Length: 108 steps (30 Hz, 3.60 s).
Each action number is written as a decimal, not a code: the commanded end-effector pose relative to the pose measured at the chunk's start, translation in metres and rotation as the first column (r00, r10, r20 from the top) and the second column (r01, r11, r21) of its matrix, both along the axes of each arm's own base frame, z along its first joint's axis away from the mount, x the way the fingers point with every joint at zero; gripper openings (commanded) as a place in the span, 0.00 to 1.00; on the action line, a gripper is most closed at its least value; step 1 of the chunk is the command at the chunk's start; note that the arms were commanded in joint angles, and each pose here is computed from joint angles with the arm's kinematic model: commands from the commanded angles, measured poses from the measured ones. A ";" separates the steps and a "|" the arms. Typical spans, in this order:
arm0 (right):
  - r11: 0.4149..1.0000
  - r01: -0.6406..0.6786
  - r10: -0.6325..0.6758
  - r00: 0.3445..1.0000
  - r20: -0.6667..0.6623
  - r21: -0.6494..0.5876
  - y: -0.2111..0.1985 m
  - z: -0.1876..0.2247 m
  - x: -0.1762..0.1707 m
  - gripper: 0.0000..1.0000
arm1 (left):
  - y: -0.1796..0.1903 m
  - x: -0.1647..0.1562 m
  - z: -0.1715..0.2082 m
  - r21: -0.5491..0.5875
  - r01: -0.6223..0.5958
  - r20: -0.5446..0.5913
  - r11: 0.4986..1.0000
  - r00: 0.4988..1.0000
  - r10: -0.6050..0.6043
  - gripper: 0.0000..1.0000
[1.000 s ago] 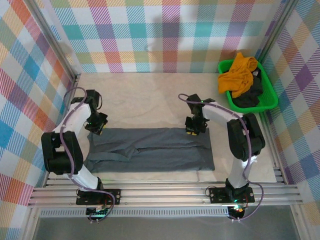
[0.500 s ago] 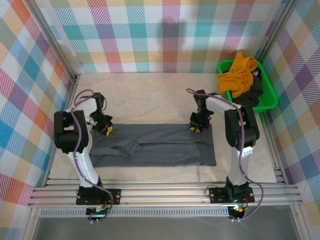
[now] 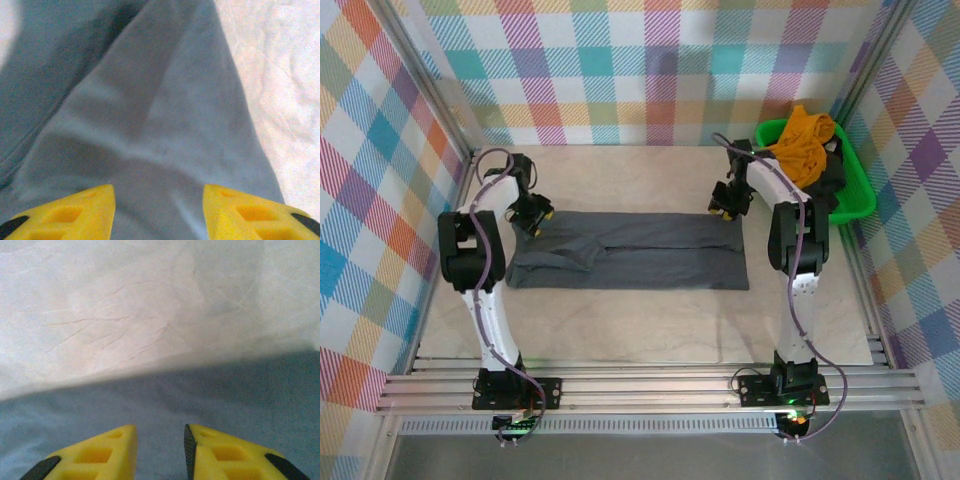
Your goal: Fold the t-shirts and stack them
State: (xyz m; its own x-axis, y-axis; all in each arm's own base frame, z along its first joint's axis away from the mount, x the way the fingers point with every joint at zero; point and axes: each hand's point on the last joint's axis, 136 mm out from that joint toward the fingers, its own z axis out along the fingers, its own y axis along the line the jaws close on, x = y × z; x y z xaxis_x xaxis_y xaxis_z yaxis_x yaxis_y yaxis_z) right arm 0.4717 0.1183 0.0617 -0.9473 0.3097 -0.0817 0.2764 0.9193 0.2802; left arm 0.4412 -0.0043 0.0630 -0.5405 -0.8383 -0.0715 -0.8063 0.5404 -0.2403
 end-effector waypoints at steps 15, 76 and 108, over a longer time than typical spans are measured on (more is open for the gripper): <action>0.986 -0.100 0.095 0.995 0.039 0.137 0.060 0.047 -0.109 0.36 | -0.049 -0.097 0.017 -0.115 -0.139 -0.093 0.984 0.987 0.129 0.61; 0.984 -0.115 0.115 0.993 0.010 0.137 0.055 0.033 -0.129 0.37 | -0.154 -0.165 -0.006 -0.204 -0.304 -0.290 0.931 0.927 0.239 0.05; 0.988 -0.113 0.114 0.993 -0.003 0.109 0.049 0.030 -0.132 0.37 | -0.136 -0.135 -0.025 -0.052 -0.057 -0.314 0.997 0.949 0.037 0.61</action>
State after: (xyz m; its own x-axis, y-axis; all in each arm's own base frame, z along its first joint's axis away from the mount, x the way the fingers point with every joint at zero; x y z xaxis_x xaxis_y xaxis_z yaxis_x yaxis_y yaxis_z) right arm 0.3452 0.1725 0.0862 -0.9763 0.2132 -0.0382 0.1825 0.9047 0.3851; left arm 0.3103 -0.1527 0.0277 -0.4427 -0.8773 0.1854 -0.8955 0.4430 -0.0421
